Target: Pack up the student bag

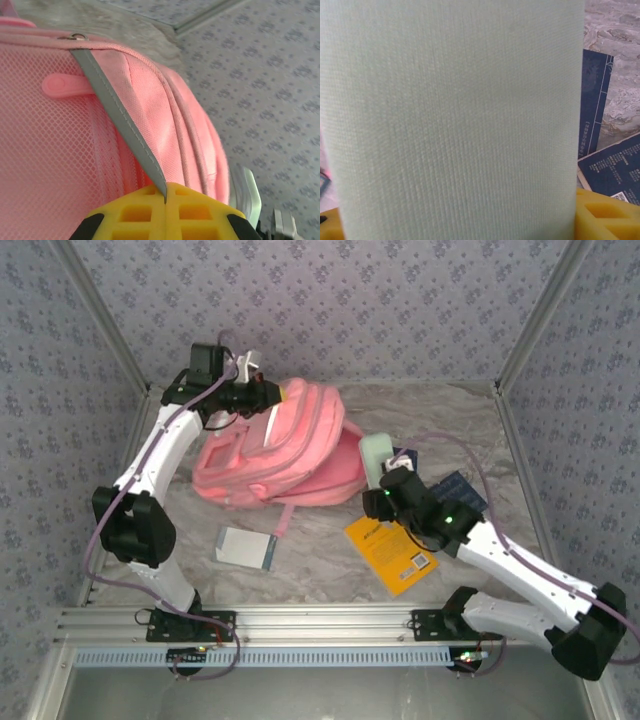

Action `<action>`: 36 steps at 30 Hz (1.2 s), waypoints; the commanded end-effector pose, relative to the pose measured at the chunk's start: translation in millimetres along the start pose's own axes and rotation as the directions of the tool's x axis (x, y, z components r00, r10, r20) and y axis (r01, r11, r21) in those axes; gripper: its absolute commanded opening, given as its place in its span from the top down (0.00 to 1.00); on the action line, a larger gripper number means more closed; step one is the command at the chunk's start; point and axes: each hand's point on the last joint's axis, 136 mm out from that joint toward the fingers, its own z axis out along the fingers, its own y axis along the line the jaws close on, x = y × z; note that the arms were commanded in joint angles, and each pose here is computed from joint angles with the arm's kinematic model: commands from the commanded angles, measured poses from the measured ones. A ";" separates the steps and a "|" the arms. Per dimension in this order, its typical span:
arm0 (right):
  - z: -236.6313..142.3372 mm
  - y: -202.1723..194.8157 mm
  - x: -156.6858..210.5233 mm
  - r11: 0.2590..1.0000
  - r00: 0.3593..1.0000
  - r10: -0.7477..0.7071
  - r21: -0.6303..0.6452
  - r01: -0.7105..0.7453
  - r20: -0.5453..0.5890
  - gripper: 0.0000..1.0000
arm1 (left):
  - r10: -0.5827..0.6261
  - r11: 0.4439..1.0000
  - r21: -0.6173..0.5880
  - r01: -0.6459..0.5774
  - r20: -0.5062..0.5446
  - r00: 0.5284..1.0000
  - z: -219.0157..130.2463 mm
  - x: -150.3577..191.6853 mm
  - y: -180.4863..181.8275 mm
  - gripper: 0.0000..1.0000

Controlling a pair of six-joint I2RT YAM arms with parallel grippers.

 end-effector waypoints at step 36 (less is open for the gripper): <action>20.1 8.5 12.2 0.957 0.898 -0.271 -0.199 0.212 -0.347 0.41 | 0.152 0.933 0.322 -0.158 0.044 0.987 -52.9 8.4 -93.5 1.00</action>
